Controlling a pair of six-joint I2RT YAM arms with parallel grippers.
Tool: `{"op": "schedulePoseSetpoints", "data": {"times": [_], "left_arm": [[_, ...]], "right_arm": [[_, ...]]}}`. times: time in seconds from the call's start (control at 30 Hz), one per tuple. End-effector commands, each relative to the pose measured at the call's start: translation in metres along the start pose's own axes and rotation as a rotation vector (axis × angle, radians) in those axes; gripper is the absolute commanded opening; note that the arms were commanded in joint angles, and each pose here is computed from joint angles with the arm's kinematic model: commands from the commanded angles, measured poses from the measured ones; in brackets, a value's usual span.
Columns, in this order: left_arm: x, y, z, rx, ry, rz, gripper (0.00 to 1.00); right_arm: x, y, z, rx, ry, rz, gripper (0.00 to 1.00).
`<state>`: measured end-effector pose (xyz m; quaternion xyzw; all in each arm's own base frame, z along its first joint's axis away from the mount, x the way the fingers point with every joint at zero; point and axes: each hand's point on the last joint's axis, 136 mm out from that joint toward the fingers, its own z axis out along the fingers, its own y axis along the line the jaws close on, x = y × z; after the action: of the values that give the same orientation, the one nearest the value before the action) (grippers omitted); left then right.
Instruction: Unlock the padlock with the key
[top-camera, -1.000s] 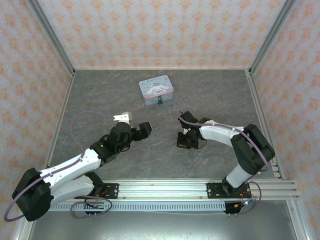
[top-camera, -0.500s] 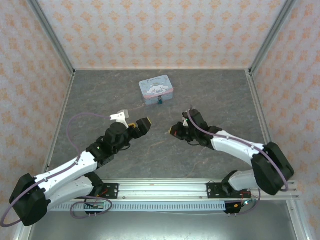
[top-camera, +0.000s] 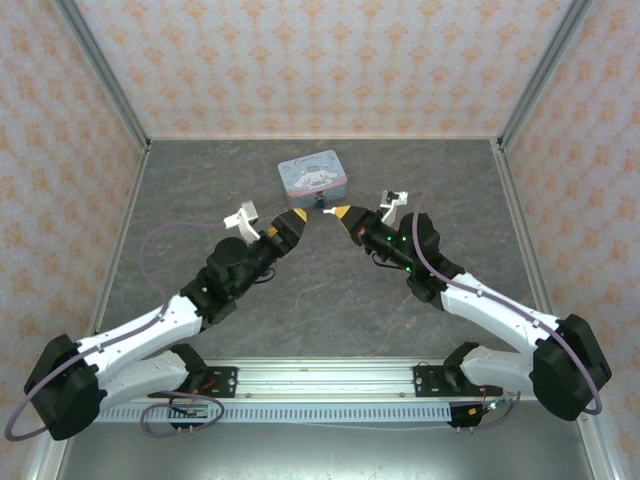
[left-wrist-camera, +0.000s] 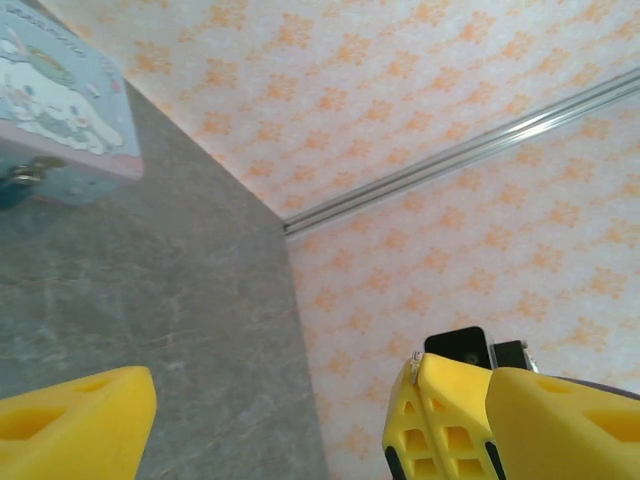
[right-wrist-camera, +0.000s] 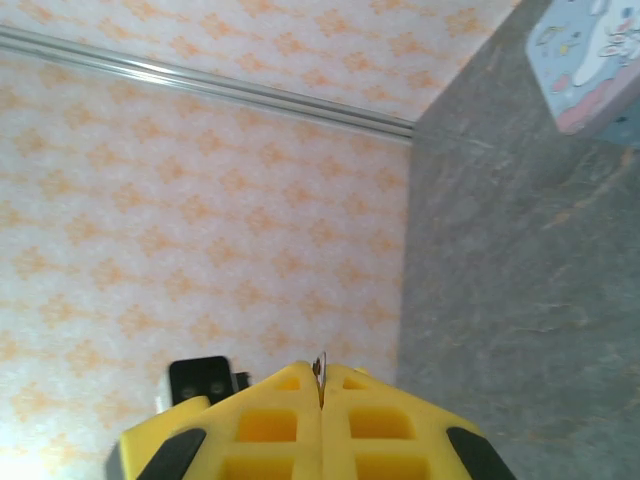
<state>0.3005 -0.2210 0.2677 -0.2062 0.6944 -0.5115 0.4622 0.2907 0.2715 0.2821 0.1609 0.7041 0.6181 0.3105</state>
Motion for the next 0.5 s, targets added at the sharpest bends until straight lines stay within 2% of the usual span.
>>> {"op": "schedulePoseSetpoints", "data": {"times": [0.0, 0.13, 0.3, 0.47], "left_arm": [[-0.011, -0.052, 0.006, 0.159, -0.051, -0.062, 0.82], [-0.001, -0.068, 0.013, 0.209, -0.037, -0.069, 0.8], [0.003, -0.072, 0.018, 0.197, -0.034, -0.036, 0.78], [0.003, -0.074, 0.021, 0.187, -0.03, -0.015, 0.72]], "right_arm": [[-0.003, 0.029, -0.005, -0.111, -0.007, 0.046, 0.0], [-0.002, 0.031, -0.006, -0.108, 0.0, 0.047, 0.0], [0.001, 0.029, -0.008, -0.106, 0.01, 0.055, 0.0], [0.003, 0.03, -0.011, -0.105, 0.021, 0.055, 0.0]]}}
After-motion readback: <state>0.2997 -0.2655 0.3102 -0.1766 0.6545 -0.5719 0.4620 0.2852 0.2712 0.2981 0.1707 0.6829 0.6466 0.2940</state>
